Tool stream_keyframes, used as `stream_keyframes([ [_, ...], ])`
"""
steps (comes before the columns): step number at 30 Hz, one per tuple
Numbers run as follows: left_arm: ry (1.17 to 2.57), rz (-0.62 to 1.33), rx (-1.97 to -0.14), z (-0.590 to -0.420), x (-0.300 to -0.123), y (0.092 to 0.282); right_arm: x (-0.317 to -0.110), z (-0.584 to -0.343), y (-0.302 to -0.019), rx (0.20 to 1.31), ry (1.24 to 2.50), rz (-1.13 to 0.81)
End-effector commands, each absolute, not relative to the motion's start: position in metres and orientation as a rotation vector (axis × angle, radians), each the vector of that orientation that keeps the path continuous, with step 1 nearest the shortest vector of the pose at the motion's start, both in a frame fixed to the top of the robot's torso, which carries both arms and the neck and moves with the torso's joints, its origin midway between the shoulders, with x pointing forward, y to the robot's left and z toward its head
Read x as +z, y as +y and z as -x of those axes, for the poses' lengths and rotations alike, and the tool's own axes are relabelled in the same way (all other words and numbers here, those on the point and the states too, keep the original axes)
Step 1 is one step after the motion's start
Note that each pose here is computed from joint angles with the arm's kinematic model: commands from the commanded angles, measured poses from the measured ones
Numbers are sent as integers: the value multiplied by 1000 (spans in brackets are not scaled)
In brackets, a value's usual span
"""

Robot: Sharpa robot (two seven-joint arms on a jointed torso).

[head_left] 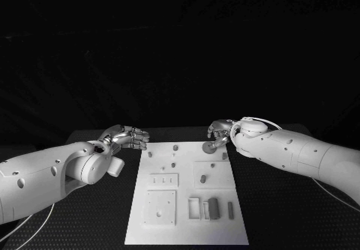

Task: Assemble the parts on the task board

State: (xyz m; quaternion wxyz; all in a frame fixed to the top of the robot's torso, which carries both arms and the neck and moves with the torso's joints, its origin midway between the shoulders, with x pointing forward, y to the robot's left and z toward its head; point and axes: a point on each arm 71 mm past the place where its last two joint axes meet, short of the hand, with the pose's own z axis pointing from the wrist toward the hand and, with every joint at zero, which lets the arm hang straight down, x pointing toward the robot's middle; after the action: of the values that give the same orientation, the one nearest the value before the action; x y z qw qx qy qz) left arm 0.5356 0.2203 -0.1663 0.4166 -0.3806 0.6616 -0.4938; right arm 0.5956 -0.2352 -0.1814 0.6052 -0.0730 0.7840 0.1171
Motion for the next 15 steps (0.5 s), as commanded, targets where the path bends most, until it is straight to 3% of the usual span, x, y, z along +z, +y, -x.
stream_keyframes([
  [1, 1668, 938, -1262, -535, -165, 218, -185, -593, -235, 297, 1856, 183],
  [15, 1672, 937, -1261, -535, -165, 218, -192, -591, -225, 333, 1864, 211],
])
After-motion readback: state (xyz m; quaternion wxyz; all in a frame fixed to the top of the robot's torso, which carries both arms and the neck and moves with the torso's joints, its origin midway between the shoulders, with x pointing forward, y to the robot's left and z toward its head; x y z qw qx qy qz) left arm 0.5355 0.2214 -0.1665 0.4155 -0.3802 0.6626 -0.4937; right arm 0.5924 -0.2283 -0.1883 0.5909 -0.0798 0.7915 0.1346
